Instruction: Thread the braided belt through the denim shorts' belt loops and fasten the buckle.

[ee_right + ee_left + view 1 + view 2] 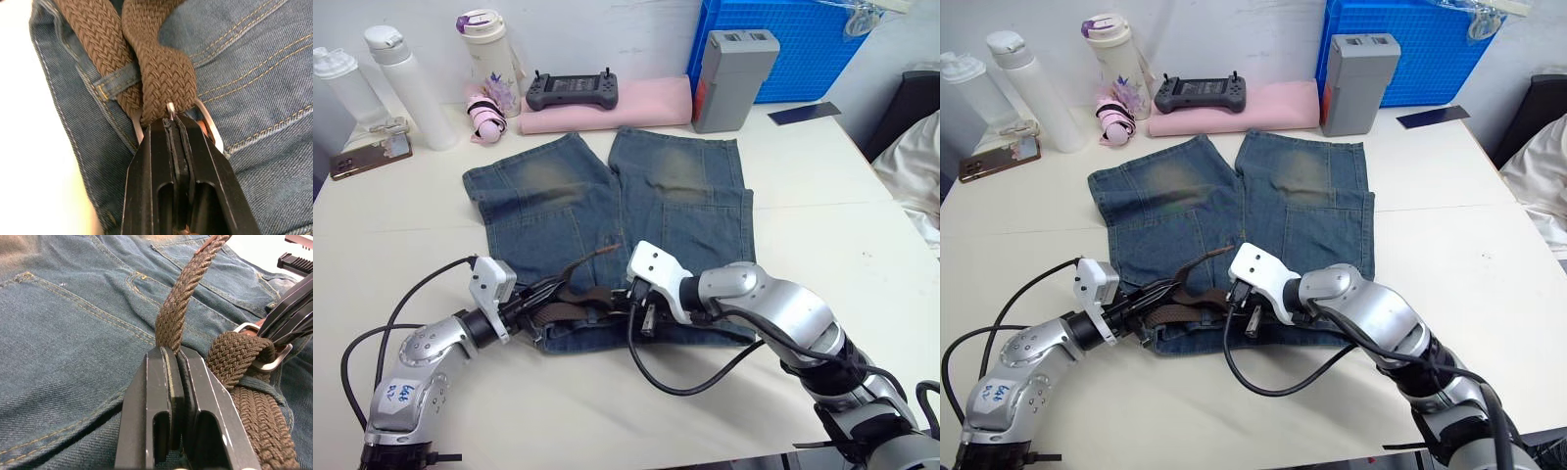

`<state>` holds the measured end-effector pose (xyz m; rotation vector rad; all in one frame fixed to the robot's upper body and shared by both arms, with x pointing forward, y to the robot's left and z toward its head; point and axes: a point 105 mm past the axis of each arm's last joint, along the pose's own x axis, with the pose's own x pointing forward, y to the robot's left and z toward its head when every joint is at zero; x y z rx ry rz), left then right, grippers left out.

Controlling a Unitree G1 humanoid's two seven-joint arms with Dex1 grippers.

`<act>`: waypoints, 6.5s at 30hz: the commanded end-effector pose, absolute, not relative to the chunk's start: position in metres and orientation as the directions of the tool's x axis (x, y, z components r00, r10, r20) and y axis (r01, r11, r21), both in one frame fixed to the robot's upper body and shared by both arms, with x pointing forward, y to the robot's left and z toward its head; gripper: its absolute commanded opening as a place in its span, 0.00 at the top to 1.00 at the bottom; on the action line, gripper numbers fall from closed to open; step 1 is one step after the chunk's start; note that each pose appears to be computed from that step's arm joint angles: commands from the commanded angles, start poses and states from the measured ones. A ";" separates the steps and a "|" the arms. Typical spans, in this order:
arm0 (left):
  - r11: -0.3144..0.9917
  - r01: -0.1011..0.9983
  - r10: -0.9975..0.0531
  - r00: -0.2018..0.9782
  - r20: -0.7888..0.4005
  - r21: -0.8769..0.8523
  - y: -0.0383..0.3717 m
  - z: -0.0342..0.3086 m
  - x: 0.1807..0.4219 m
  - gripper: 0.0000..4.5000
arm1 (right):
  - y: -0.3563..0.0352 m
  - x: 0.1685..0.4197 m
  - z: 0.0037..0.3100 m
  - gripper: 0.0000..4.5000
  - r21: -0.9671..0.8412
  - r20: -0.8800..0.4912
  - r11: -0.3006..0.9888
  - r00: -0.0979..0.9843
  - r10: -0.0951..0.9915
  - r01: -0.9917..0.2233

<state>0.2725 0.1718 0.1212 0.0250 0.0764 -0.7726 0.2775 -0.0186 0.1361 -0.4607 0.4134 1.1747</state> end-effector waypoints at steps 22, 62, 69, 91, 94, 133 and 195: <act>0.716 0.698 -0.697 0.715 -0.050 0.012 0.168 0.126 0.265 1.00 | -0.018 0.284 0.116 1.00 -0.104 -0.658 0.200 0.218 0.720 -0.974; -0.083 0.964 -0.996 -0.078 -0.030 0.253 0.060 0.271 0.306 1.00 | 0.004 0.246 -0.005 1.00 0.099 -0.938 -0.255 -0.175 0.298 -0.962; -0.331 0.887 -0.943 -0.322 -0.084 0.322 0.007 0.292 0.298 1.00 | 0.002 0.243 -0.009 1.00 0.090 -0.947 -0.302 -0.176 0.270 -0.949; -0.353 0.867 -0.895 -0.422 0.143 0.351 -0.085 0.313 0.287 1.00 | 0.002 0.251 -0.010 1.00 0.040 -0.951 -0.300 -0.129 0.282 -0.953; -0.163 0.915 -0.961 -0.232 0.151 0.368 -0.046 0.307 0.320 1.00 | 0.004 0.268 0.001 1.00 -0.054 -0.924 -0.221 -0.035 0.380 -0.974; 0.604 0.758 -0.793 0.604 0.083 0.248 0.152 0.206 0.279 1.00 | -0.068 0.239 0.158 0.02 -0.428 -0.271 0.413 0.550 0.790 -0.804; 0.337 0.864 -0.789 0.476 -0.388 0.374 0.183 0.161 0.288 1.00 | -0.058 0.281 0.136 1.00 -0.757 -0.172 0.424 0.778 0.605 -0.498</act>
